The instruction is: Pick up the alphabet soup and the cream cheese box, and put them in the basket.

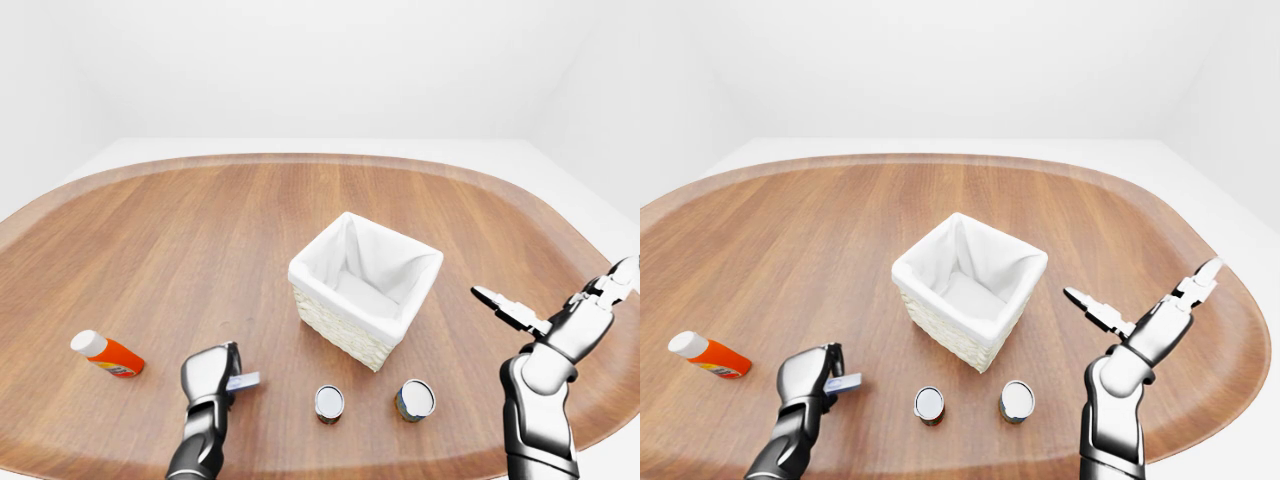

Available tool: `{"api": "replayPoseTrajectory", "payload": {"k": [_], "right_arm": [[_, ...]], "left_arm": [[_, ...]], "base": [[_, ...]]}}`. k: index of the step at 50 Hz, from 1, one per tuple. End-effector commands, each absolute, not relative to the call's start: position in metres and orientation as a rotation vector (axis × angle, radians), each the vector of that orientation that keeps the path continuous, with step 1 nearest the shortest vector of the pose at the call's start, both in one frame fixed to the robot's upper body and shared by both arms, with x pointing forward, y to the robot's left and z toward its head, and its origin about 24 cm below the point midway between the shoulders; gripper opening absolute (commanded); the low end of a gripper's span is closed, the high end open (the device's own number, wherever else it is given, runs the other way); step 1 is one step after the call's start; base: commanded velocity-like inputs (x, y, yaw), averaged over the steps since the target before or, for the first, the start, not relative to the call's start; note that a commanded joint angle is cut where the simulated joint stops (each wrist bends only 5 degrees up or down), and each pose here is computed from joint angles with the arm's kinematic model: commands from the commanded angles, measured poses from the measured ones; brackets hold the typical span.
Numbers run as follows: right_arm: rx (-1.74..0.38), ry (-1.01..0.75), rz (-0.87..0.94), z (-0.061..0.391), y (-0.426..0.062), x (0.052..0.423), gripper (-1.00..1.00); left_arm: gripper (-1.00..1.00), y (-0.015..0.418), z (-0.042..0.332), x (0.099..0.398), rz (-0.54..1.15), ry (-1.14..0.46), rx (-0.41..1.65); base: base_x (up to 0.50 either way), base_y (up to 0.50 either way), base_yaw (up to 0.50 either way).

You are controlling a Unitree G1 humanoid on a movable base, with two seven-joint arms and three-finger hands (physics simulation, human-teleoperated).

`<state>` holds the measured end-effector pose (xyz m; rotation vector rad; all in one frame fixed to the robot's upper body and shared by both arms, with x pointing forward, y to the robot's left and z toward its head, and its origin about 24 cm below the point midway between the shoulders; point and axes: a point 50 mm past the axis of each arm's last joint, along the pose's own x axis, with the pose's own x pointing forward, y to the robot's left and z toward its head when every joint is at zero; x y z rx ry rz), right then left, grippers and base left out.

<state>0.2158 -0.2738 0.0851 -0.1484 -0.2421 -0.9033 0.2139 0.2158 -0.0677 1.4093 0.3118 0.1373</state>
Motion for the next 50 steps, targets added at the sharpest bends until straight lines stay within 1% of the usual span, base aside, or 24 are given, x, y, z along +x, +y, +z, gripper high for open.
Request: {"api": "replayPoseTrajectory", "payload": {"k": [1,5,14,15,17,20,27,31,32,34,44,45,50], "right_arm": [[-0.150,-0.238,-0.902,0.084,-0.274,0.217,1.00],[-0.150,-0.241,-0.902,0.085,-0.274,0.217,1.00],[-0.151,-0.241,-0.901,0.085,-0.274,0.217,1.00],[-0.151,-0.242,-0.901,0.085,-0.274,0.217,1.00],[-0.150,-0.241,-0.900,0.085,-0.274,0.217,1.00],[-0.150,-0.239,-0.900,0.085,-0.274,0.218,1.00],[-0.149,-0.238,-0.902,0.084,-0.274,0.217,1.00],[-0.148,-0.246,-0.902,0.086,-0.274,0.216,1.00],[-0.148,-0.244,-0.902,0.086,-0.274,0.216,1.00],[-0.148,-0.243,-0.902,0.085,-0.274,0.216,1.00],[-0.150,-0.243,-0.902,0.085,-0.274,0.217,1.00],[-0.150,-0.242,-0.902,0.085,-0.274,0.217,1.00],[-0.150,-0.240,-0.902,0.085,-0.274,0.217,1.00]], "left_arm": [[-1.00,0.220,-0.054,0.218,0.217,0.272,1.373],[-1.00,0.218,-0.042,0.220,0.249,0.213,1.365],[-1.00,0.216,-0.021,0.227,0.313,0.146,1.320],[-1.00,0.215,-0.015,0.230,0.355,0.114,1.314],[-1.00,0.215,-0.013,0.231,0.337,0.113,1.313],[-1.00,0.212,0.000,0.235,0.397,0.049,1.303],[-1.00,0.208,0.011,0.238,0.404,0.007,1.289],[-1.00,0.204,0.030,0.239,0.399,-0.049,1.301],[-1.00,0.198,0.035,0.238,0.376,-0.086,1.344],[-1.00,0.196,0.044,0.238,0.380,-0.094,1.321],[-1.00,0.187,0.080,0.241,0.368,-0.162,1.360],[-1.00,0.186,0.091,0.240,0.371,-0.187,1.377],[-1.00,0.183,0.111,0.245,0.365,-0.209,1.420]], "base": [[0.00,0.00,0.00],[0.00,0.00,0.00],[0.00,0.00,0.00],[0.00,0.00,0.00],[0.00,0.00,0.00],[0.00,0.00,0.00],[0.00,0.00,0.00],[0.00,0.00,0.00],[0.00,0.00,0.00],[0.00,0.00,0.00],[0.00,0.00,0.00],[0.00,0.00,0.00],[0.00,0.00,0.00]]}}
